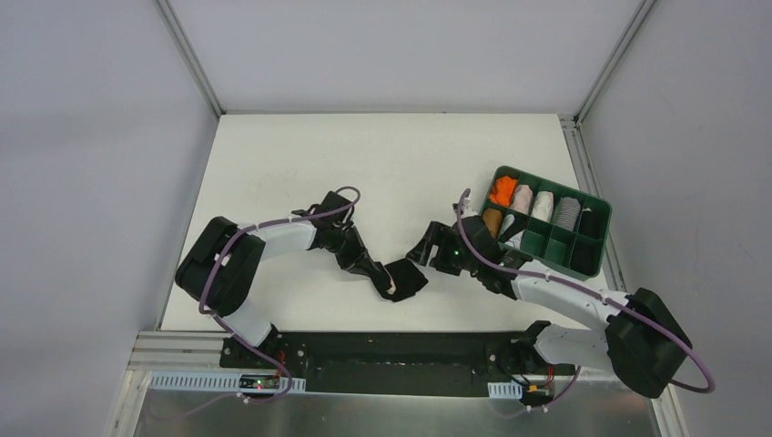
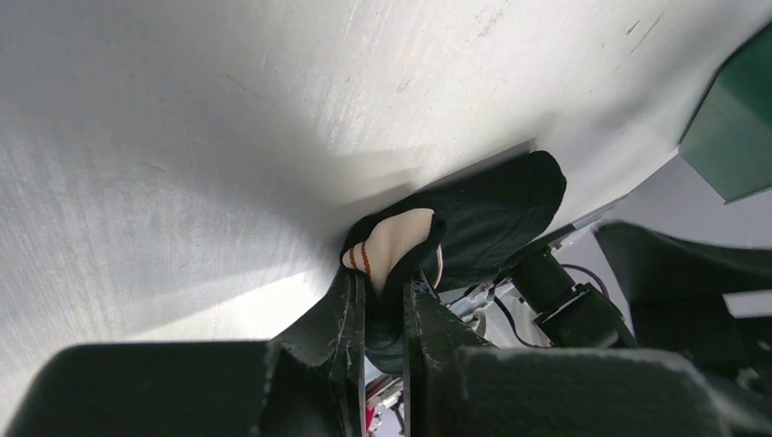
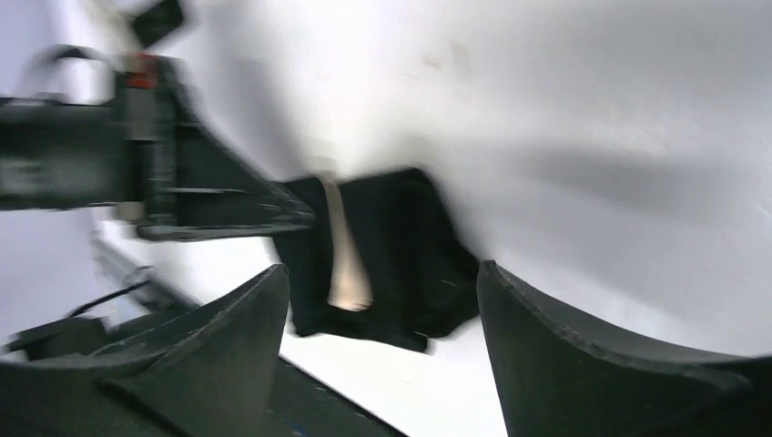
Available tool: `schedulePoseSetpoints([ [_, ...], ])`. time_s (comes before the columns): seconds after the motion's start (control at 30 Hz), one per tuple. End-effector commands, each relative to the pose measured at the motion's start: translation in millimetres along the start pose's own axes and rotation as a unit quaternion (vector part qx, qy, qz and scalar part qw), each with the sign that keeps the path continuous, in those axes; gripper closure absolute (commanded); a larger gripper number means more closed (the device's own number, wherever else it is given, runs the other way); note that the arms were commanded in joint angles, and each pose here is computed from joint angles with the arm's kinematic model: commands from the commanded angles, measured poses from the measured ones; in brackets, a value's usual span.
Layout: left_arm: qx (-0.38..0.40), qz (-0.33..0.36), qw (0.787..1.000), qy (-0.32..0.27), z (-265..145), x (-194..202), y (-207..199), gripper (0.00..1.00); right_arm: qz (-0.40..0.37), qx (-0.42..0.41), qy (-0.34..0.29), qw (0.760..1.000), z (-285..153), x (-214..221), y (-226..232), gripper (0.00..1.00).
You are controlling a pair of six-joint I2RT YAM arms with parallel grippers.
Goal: Roll the underwear
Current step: Roll the underwear to the center of the board.
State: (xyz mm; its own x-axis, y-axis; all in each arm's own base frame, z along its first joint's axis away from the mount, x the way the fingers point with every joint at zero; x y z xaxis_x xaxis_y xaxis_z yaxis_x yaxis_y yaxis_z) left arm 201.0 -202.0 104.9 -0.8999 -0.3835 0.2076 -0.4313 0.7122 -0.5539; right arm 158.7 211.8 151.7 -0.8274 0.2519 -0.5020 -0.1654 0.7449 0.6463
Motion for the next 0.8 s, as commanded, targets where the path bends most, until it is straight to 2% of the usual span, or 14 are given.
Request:
schedulePoseSetpoints([
  [0.0,-0.031,0.002,0.999,-0.016,-1,5,12,1.0,0.017,0.166,0.068,0.984,-4,27,-45,0.22],
  [0.33,-0.028,0.002,0.999,-0.016,-3,6,12,1.0,0.072,0.083,0.1,0.989,22,33,-28,0.2],
  [0.43,-0.027,0.002,1.0,-0.017,-4,6,11,1.0,0.071,0.079,0.111,0.988,29,35,-28,0.26],
  [0.47,-0.027,0.001,0.999,-0.017,-4,6,11,1.0,0.068,0.08,0.114,0.988,31,35,-29,0.32],
  [0.67,-0.024,0.006,1.0,-0.019,-5,7,11,1.0,0.048,0.082,0.154,0.984,47,38,-30,0.97],
  [0.77,-0.021,0.013,1.0,-0.017,-7,8,12,1.0,0.035,0.083,0.162,0.983,54,37,-32,1.0],
])
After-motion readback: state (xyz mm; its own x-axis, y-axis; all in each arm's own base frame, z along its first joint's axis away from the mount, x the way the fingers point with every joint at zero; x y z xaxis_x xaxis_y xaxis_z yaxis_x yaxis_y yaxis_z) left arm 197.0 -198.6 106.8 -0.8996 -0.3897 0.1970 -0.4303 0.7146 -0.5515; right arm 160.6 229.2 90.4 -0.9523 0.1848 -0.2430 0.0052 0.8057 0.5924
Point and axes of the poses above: each gripper's point midway between its finger pads, its own z axis out along the fingers, its own y axis along the line the jaws close on, x = y × z, the point moved 9 cm from there along -z, back along the fingers, and after that the axes turned 3 degrees about -z, right-handed, at the moved point
